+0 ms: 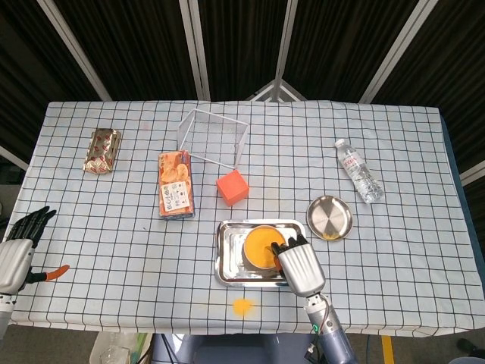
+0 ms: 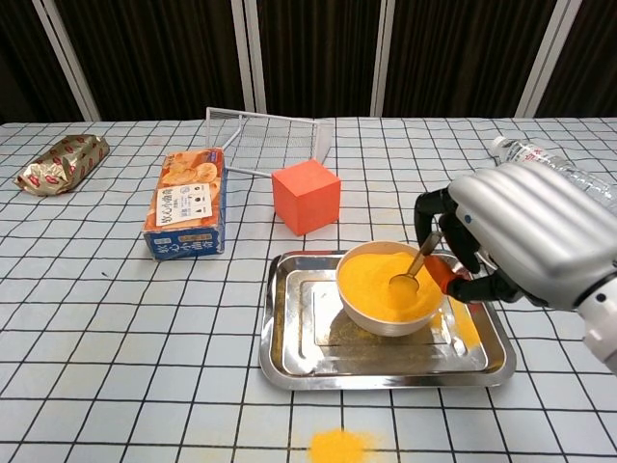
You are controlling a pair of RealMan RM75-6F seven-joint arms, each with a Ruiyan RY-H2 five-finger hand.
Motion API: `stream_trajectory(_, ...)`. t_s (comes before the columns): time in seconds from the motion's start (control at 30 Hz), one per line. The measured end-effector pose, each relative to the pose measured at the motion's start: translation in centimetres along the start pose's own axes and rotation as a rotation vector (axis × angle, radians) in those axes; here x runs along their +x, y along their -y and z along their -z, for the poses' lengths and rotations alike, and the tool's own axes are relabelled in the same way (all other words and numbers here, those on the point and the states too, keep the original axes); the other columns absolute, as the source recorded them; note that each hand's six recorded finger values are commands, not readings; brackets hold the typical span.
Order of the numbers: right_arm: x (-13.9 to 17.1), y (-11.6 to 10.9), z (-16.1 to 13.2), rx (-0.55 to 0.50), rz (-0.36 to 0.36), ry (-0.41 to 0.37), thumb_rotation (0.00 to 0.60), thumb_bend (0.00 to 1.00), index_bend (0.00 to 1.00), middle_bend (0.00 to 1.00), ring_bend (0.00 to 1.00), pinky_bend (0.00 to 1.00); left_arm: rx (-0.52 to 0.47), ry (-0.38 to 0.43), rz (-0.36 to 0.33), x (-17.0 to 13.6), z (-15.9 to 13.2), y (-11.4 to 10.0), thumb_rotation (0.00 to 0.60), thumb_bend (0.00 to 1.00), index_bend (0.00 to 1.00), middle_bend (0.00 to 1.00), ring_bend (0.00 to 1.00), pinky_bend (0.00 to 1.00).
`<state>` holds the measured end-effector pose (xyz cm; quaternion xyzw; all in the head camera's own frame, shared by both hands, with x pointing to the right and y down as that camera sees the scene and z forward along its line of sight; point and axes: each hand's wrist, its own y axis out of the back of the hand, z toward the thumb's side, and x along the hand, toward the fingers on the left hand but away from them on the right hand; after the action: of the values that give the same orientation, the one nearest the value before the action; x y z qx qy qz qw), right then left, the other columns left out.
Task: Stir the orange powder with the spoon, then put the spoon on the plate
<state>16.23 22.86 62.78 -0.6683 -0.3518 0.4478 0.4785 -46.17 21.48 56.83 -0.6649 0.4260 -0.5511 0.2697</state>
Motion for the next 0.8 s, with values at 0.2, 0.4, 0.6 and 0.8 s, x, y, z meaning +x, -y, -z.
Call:
stream_trajectory(0.2,-0.7,-0.3,0.6,0.012,0.033,0.012,0.6,0.71,0.94,0.77,0.59,0.52,0.002,0.001,0.002,0.0,0.0,0.1,0.6,0.0,0.0,0.0,0.0,0.0)
stream_trajectory(0.4,-1.2,-0.5,1.4,0.025,0.047,0.029,0.6,0.71,0.94,0.77,0.59,0.52,0.004,-0.001,0.005,0.0,0.0,0.1,0.6,0.0,0.0,0.0,0.0,0.0)
stream_trajectory(0.6,-1.4,-0.4,2.1,0.032,0.049,0.045,0.6,0.71,0.94,0.77,0.59,0.52,0.005,-0.002,0.006,0.0,0.0,0.2,0.6,0.0,0.0,0.0,0.0,0.0)
stream_trajectory(0.8,-1.0,0.8,2.8,0.043,0.0,0.061,0.6,0.71,0.94,0.77,0.59,0.52,0.005,-0.004,0.008,0.0,0.0,0.3,0.6,0.0,0.0,0.0,0.0,0.0)
